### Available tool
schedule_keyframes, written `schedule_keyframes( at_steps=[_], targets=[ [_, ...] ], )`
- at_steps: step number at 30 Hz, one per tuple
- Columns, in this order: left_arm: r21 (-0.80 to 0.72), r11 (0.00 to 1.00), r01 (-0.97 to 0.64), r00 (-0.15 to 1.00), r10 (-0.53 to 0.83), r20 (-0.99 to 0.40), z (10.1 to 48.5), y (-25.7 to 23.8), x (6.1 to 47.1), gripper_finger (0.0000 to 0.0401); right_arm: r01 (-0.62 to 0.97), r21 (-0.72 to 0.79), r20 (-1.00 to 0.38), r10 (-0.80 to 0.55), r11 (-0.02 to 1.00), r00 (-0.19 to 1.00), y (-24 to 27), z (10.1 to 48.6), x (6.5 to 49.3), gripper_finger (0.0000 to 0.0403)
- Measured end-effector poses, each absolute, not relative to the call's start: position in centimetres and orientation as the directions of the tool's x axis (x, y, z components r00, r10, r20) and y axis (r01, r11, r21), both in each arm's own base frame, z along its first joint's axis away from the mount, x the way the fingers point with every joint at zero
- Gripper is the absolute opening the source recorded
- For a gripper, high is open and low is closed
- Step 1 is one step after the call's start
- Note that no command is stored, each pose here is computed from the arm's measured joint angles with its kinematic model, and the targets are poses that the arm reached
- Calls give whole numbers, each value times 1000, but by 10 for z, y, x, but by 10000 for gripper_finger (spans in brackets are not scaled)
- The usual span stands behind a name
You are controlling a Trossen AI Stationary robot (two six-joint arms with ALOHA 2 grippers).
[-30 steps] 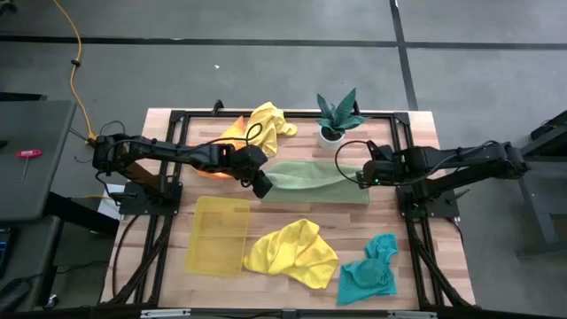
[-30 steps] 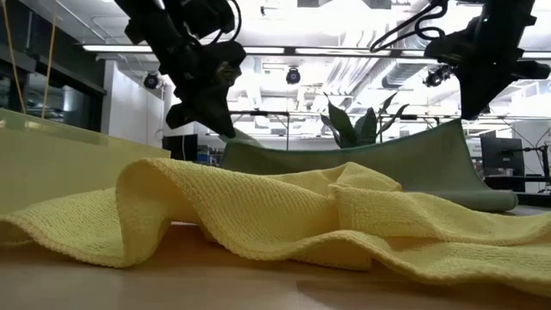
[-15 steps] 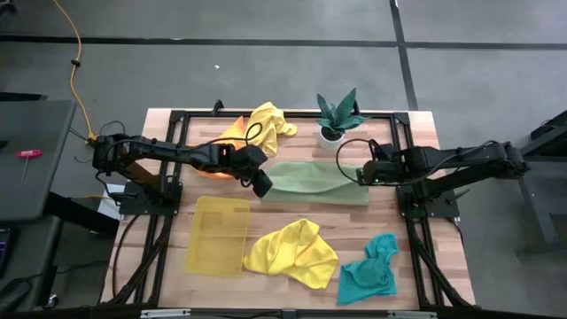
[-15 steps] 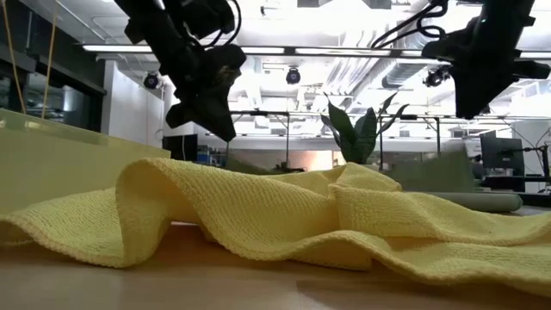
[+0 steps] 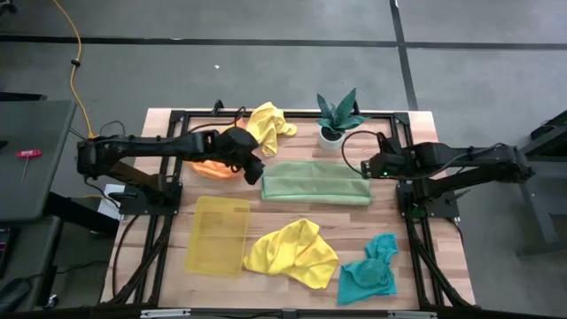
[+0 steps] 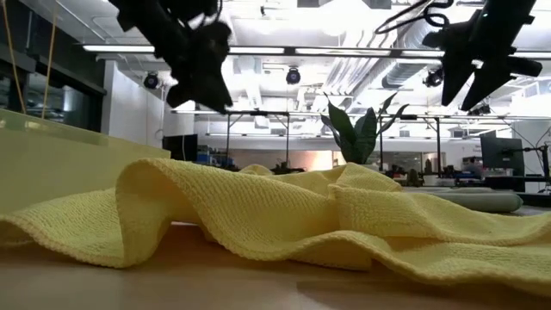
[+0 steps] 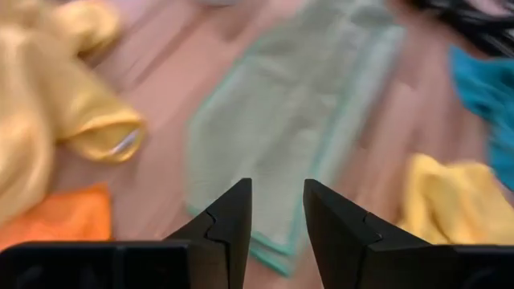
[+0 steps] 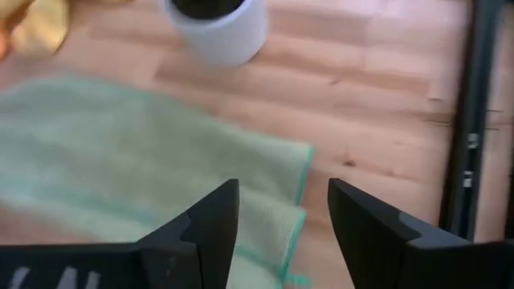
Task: Fold microfiber towels
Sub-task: Fold the green microfiber cloth
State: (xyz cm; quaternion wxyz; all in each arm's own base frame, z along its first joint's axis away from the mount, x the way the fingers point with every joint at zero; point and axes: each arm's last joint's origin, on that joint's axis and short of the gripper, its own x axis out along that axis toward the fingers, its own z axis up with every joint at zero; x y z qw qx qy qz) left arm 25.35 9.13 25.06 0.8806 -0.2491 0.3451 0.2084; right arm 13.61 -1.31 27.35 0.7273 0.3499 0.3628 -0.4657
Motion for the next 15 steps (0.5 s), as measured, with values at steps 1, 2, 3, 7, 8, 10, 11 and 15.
schedule_keyframes(
  at_steps=[1, 2, 3, 7, 8, 10, 11, 15],
  targets=[
    [-292, 819, -494, 693, 168, -701, 254, 88, 253, 106, 920, 176, -862, -397, 351, 316, -12, 274, 135, 185],
    [-288, 848, -445, 708, 136, -693, 256, 85, 253, 106, 910, 178, -867, -377, 376, 325, -12, 275, 134, 185],
    [-286, 872, -396, 720, 101, -687, 256, 81, 254, 106, 902, 180, -870, -365, 393, 333, -11, 275, 133, 186],
    [-318, 910, -264, 717, -35, -697, 248, 69, 263, 106, 891, 178, -868, -360, 419, 342, -11, 277, 131, 186],
    [-328, 908, -263, 701, -54, -711, 243, 67, 266, 106, 890, 176, -868, -360, 420, 342, -11, 277, 131, 186],
    [-340, 887, -314, 660, -54, -749, 230, 66, 273, 106, 891, 173, -867, -364, 420, 340, -11, 276, 131, 186],
    [-339, 870, -357, 639, -37, -768, 222, 66, 277, 105, 892, 172, -866, -367, 418, 339, -11, 276, 131, 186],
    [-352, 799, -487, 536, -44, -843, 188, 68, 290, 87, 894, 167, -860, -382, 415, 338, -12, 277, 131, 186]
  ],
)
